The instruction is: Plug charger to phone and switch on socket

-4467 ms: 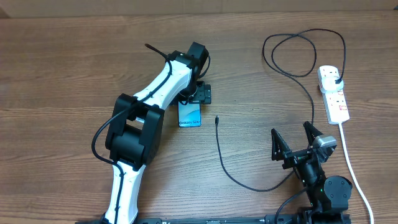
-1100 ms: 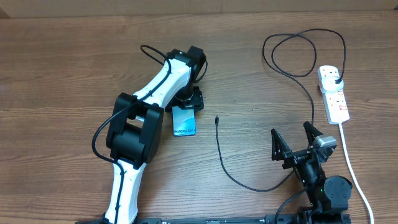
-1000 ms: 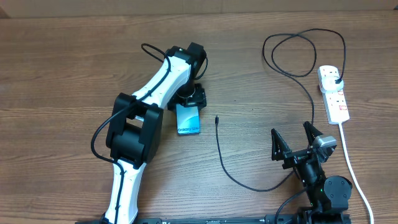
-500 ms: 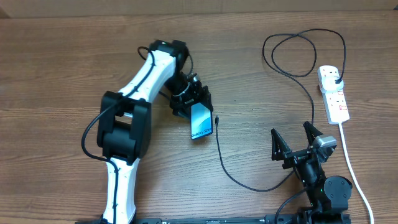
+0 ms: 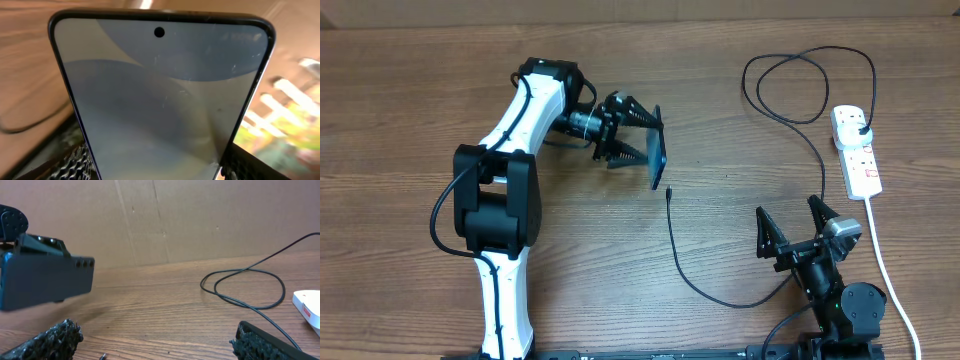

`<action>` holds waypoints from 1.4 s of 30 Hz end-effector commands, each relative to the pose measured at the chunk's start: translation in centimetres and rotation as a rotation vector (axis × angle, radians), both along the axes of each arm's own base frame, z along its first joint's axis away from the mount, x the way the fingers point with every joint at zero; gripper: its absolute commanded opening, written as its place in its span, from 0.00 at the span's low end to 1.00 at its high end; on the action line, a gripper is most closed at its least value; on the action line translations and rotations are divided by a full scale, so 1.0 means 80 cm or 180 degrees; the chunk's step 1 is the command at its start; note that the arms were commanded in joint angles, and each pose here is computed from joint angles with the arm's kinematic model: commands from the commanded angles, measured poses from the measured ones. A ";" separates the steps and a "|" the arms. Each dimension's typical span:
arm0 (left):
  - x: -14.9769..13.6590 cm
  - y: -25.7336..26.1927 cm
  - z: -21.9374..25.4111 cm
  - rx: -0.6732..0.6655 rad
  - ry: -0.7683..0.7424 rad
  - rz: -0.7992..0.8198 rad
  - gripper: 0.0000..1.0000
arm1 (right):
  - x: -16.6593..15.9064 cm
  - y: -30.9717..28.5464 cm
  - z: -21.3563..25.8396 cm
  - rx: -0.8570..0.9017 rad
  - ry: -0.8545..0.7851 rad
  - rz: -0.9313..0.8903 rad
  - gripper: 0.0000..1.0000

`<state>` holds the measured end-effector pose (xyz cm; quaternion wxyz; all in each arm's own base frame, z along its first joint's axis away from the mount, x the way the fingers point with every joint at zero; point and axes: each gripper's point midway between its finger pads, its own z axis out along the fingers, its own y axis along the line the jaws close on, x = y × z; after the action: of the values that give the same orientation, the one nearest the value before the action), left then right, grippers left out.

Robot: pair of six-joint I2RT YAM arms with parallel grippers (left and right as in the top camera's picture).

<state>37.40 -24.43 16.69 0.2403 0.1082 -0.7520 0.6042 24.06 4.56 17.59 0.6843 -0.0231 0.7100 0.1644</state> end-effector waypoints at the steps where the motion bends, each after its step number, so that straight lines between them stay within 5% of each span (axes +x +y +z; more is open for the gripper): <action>1: 0.014 -0.005 0.042 -0.0521 0.0071 0.0158 0.77 | 0.000 0.000 -0.003 -0.0005 -0.0006 0.0000 1.00; 8: 0.017 0.001 0.042 -0.0514 0.0111 0.0202 0.77 | 0.000 0.000 0.013 0.0000 -0.0175 0.0006 1.00; 13: 0.021 0.008 0.042 -0.0508 0.0144 0.0245 0.77 | -0.032 0.066 0.023 0.0772 0.0077 0.1111 1.00; 23: 0.023 0.011 0.042 -0.0502 0.0180 0.0270 0.76 | -0.081 0.085 0.152 0.0766 -0.0757 0.1625 1.00; 33: 0.023 0.011 0.042 -0.0475 0.0319 0.0283 0.76 | 0.002 -0.003 0.090 0.0162 0.1533 -0.0014 1.00; 42: 0.026 0.016 0.042 -0.0474 0.0325 0.0311 0.76 | 0.035 -0.004 0.006 0.0199 0.2450 -0.0027 1.00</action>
<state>38.62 -23.65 18.71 0.2634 0.1556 -0.7034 0.6416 26.33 4.24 18.28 0.3789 0.0690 0.9052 0.1797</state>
